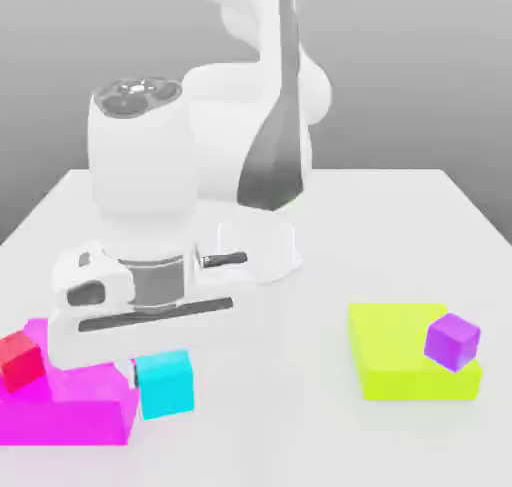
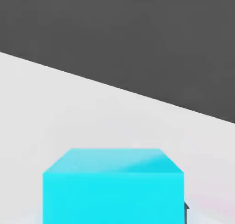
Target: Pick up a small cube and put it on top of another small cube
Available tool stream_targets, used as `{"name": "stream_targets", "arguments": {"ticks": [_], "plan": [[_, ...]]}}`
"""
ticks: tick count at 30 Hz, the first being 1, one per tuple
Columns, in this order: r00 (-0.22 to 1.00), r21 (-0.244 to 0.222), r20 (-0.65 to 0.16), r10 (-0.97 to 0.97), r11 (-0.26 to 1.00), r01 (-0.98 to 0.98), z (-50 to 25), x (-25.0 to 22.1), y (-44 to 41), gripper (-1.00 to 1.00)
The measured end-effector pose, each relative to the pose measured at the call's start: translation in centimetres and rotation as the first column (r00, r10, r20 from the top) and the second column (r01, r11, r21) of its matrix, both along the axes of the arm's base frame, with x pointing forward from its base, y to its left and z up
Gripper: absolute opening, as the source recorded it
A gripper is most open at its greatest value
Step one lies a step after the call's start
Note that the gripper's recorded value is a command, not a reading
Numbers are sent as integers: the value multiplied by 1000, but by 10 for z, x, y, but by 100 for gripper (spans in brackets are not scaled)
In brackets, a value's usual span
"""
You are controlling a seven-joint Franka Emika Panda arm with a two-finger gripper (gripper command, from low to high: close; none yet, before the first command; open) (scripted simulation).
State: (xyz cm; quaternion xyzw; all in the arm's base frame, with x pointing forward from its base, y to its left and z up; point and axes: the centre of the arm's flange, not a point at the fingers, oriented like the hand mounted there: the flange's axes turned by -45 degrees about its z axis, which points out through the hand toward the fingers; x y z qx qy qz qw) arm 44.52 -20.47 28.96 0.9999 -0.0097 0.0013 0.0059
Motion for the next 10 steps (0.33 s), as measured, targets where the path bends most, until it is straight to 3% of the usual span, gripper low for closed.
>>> {"name": "stream_targets", "arguments": {"ticks": [3,6,7,10], "plan": [[947,14,0,-321,947,321,15,-56,-100,-100],[948,16,-1,-320,947,320,-17,-48,-92,-100],[947,15,-2,-322,947,322,-25,-49,-92,100],[947,15,-2,-322,947,322,-25,-49,-92,100]]}}
